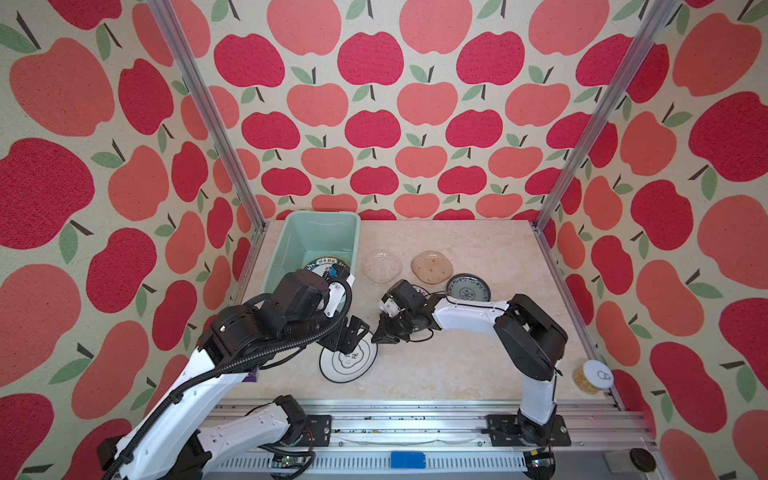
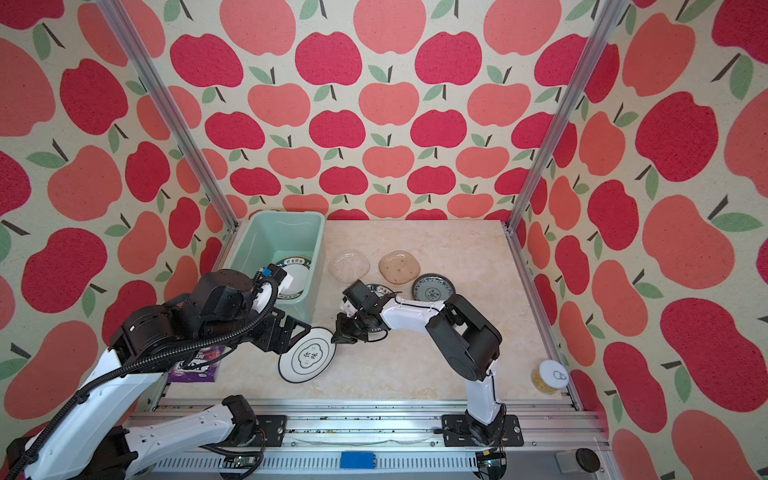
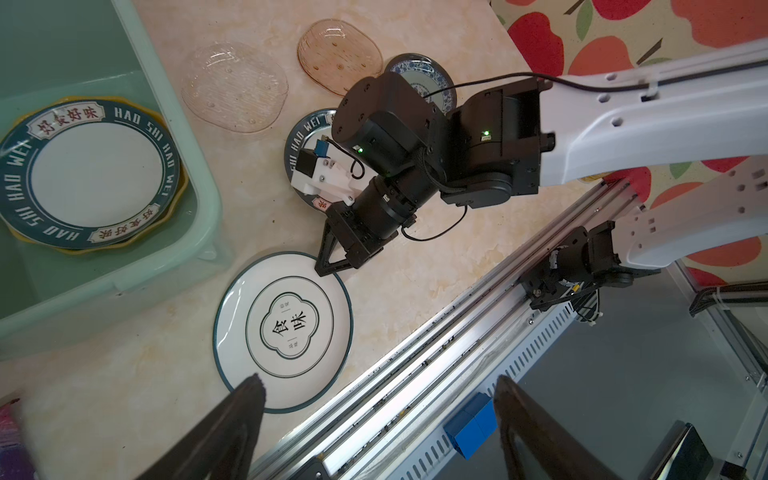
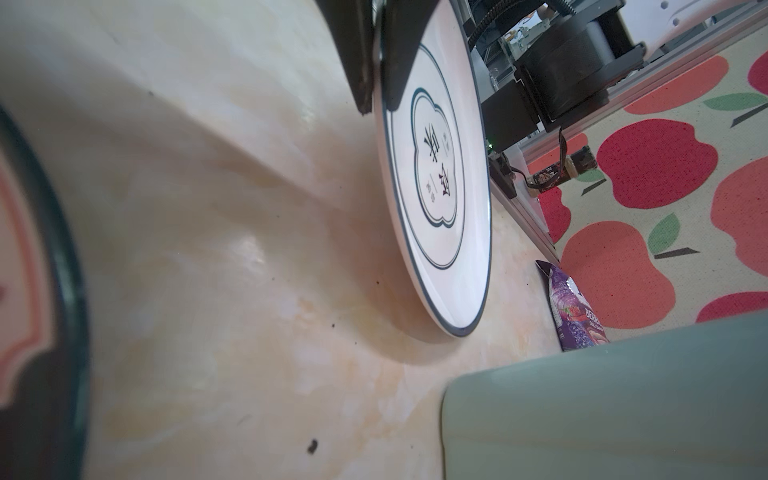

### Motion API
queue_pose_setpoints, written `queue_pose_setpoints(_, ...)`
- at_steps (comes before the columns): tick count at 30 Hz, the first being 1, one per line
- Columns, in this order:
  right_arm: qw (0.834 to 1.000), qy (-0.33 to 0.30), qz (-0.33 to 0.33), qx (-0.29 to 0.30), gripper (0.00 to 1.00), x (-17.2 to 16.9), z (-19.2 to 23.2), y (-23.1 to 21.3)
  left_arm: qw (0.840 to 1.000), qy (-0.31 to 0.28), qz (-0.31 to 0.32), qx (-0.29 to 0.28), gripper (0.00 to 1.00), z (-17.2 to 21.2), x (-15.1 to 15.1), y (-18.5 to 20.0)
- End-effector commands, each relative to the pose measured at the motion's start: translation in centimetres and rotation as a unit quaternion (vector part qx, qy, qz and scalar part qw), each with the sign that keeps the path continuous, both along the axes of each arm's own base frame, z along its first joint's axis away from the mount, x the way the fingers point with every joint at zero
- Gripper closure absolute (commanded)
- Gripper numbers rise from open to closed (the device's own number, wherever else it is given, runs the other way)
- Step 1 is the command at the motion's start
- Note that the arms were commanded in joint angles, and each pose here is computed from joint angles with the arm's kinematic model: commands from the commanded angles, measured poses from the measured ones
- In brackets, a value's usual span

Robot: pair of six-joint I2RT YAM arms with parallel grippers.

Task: Place the plates into the plastic bin on the countertop
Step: 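Tilt the cloud-motif plate upright with the right gripper while the left approaches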

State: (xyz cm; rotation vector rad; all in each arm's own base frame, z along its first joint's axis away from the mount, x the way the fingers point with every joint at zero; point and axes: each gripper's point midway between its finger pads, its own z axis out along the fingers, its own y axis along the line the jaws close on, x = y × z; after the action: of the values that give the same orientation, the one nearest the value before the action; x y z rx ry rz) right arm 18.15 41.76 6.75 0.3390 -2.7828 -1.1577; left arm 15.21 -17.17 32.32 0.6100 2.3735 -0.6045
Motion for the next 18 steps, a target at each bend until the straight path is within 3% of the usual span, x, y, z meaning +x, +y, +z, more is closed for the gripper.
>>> queue_pose_setpoints(1,0.999,-0.037,0.017,-0.009,1.0,0.1,2.8,-1.9,0.999,0.0,0.002,-0.032,0.11,0.6,0.5,-0.7)
queue_pose_setpoints(11,0.989,-0.136,-0.057,0.015,1.0,3.7,11.1,-9.8,0.993,0.03,0.033,-0.113,0.13,2.1,2.5,-1.4)
queue_pose_setpoints(18,0.973,-0.198,-0.108,0.051,1.0,5.1,17.3,-15.1,0.97,0.076,0.088,-0.214,0.16,3.5,5.4,-1.1)
